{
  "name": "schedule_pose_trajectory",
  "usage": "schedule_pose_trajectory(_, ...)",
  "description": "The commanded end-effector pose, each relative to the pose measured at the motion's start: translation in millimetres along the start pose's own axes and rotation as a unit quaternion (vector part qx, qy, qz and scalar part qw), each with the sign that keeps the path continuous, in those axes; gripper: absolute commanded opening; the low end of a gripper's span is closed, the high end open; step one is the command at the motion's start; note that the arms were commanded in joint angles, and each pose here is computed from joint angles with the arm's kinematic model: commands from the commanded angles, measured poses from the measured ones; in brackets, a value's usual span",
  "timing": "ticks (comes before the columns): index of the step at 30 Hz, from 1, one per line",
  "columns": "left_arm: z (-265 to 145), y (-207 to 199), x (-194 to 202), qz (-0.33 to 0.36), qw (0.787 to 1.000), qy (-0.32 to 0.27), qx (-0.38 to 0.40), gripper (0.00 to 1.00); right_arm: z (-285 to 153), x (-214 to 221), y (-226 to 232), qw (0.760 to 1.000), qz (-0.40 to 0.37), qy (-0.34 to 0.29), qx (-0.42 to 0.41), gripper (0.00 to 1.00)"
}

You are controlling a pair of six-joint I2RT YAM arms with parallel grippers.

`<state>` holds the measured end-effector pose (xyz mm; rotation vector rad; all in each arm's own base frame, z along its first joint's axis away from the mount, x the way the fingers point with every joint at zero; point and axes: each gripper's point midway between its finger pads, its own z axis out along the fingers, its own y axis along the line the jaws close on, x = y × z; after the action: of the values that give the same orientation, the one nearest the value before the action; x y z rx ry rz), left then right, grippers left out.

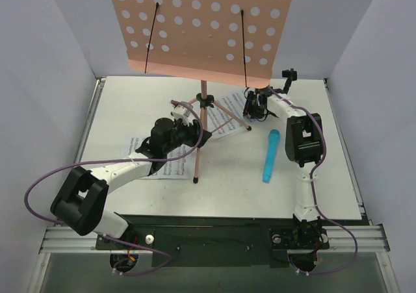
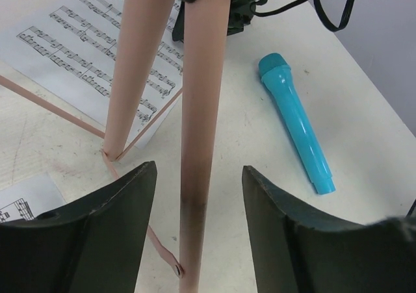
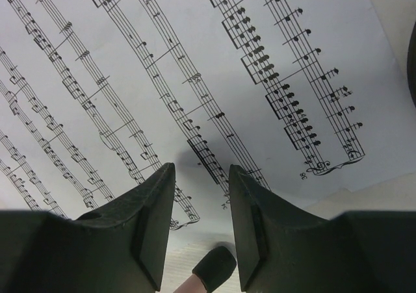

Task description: Set up the instrument practice props

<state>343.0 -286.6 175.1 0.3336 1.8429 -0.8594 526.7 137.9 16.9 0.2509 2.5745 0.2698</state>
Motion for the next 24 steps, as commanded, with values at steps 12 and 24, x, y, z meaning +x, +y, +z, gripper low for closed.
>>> schedule_pose_trajectory(12, -58.9, -43.8, -130.6, 0.106, 0.97, -0.218, 0.033, 0.72, 1.3, 22.1, -3.1, 0.999, -0.009, 0.041, -0.008, 0.35)
schedule_pose_trajectory(24, -26.2, -52.9, -182.9, 0.185, 0.925, -0.328, 0.047, 0.75, -1.5, 21.9, -2.2, 0.999, -0.015, 0.043, -0.013, 0.35)
